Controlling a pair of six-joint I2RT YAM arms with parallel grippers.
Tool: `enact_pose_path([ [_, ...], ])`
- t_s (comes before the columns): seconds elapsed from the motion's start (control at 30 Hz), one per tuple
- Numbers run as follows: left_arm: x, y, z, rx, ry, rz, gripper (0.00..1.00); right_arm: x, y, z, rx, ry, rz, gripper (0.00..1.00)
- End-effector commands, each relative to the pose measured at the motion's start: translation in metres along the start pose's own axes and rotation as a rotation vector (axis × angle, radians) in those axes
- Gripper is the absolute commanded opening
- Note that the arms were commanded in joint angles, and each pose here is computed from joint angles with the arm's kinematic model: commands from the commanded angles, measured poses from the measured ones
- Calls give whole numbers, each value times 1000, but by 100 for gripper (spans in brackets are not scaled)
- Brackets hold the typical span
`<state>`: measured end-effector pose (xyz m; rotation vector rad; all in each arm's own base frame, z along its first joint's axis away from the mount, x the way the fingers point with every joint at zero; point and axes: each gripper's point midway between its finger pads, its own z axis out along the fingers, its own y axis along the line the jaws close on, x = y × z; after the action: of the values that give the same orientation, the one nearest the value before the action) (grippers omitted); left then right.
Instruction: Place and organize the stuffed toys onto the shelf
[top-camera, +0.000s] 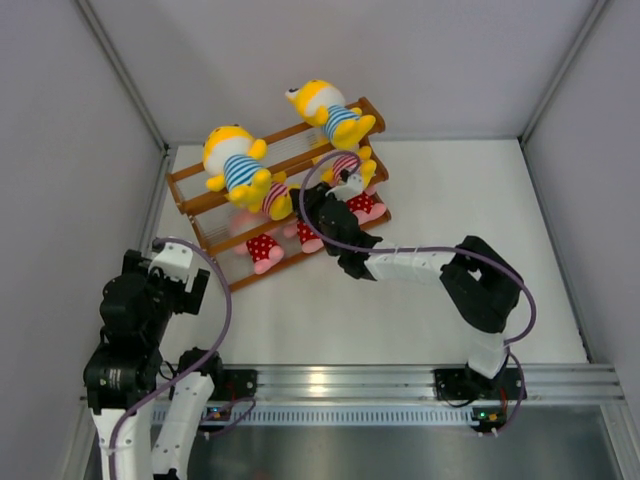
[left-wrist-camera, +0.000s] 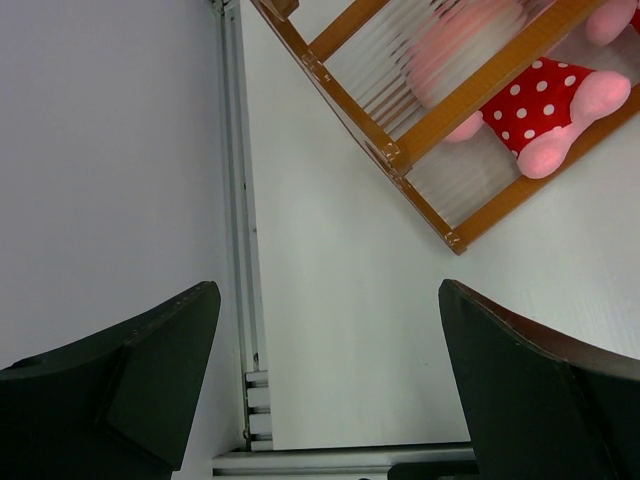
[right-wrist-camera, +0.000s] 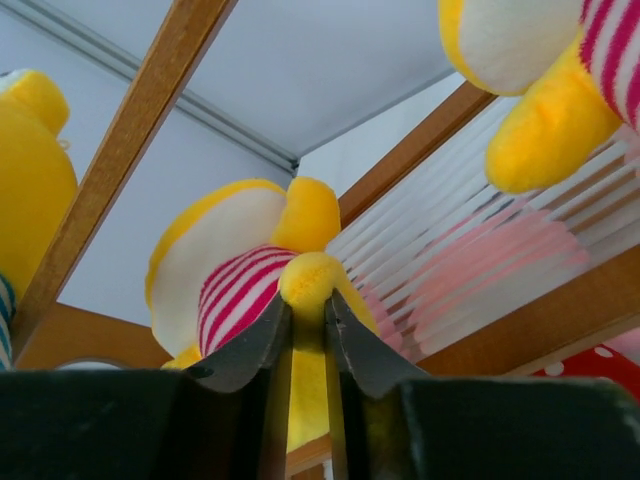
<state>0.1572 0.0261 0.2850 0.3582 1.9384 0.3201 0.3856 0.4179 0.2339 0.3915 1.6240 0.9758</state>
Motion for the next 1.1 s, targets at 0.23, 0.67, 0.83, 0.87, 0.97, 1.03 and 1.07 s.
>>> enact_pose_path([
  [0.23,-2,2,-4,-16,-38,27,97,-27,32,-52,51,-171,15,0],
  [0.67,-4,4,-7,-22,-51,25,97,-2,44,-54,79,-113,39,18],
  [0.83,-5,3,-7,-16,-50,24,97,-10,42,-68,82,-108,59,56],
  [0.87,-4,2,-5,-13,-43,23,97,-13,42,-71,83,-106,55,59],
  [0.97,-1,-1,-3,-3,-39,20,97,-24,38,-84,93,-84,10,69],
  [1.03,5,-4,-1,0,-27,4,97,-29,39,-98,79,-25,-64,79],
  [1.07,7,-6,1,7,-21,4,97,-29,36,-103,81,12,-106,82],
])
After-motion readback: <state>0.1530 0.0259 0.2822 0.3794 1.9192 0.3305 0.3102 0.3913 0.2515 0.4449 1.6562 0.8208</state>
